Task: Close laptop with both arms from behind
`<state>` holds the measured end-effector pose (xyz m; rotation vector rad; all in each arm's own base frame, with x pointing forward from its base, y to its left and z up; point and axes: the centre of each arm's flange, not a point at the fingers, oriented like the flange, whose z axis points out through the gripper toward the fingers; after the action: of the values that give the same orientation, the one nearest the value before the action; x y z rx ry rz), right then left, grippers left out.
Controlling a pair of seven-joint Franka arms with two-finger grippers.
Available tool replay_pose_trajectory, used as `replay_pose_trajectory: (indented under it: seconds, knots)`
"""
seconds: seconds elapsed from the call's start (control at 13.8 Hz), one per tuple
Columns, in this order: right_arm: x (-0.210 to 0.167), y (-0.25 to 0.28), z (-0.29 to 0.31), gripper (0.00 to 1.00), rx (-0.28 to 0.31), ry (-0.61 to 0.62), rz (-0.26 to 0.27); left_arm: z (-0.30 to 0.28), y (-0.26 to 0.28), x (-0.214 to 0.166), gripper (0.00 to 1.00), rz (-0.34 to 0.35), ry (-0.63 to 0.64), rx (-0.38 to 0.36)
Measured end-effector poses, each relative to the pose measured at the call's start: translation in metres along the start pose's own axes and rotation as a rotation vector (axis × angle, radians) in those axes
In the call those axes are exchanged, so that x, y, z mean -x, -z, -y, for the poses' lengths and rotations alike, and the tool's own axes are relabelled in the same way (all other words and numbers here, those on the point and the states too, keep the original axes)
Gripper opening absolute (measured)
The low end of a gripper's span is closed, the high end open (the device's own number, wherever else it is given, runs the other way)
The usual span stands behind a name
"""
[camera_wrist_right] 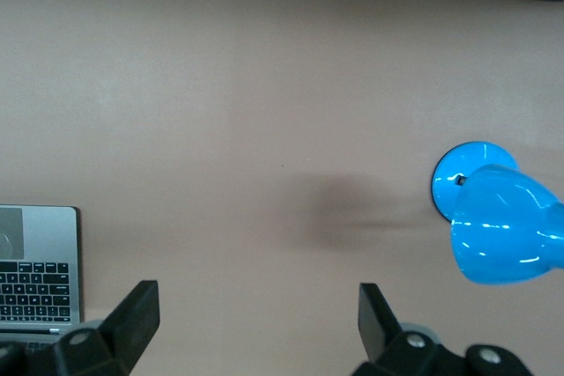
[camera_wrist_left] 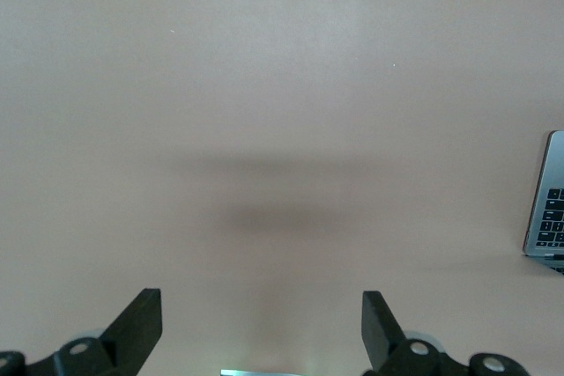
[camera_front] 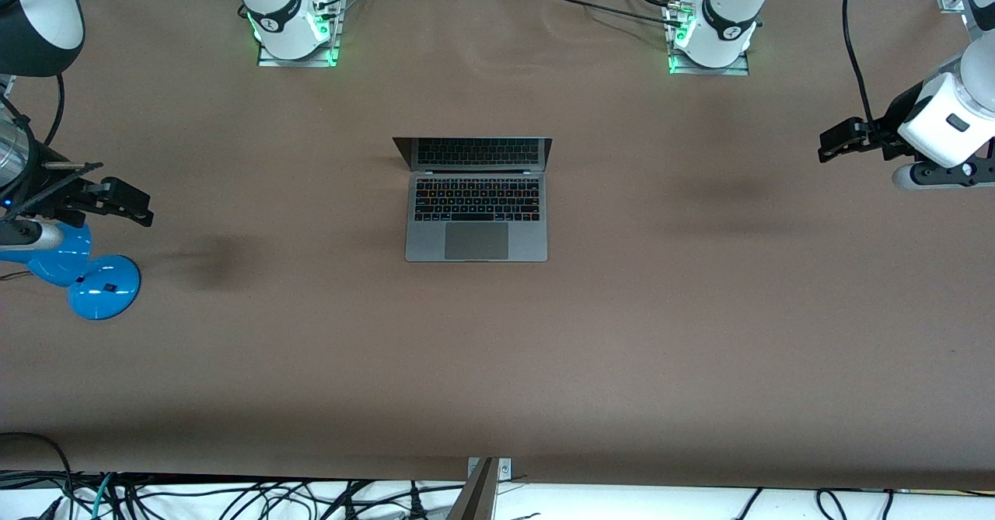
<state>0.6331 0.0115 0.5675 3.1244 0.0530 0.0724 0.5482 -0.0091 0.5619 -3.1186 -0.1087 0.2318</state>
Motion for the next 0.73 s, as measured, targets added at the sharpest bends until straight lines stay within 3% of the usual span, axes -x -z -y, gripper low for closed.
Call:
replay_pose_trajectory:
  seconds: [0.36, 0.73]
  knots:
    - [0.005, -0.004, 0.001, 1.00, -0.004, 0.001, 0.045, -0.010, -0.018, -0.010, 1.00, 0.034, -0.020, -0.003]
    - [0.007, -0.014, 0.021, 1.00, -0.047, 0.023, 0.092, -0.076, -0.021, -0.001, 1.00, 0.050, -0.114, 0.049]
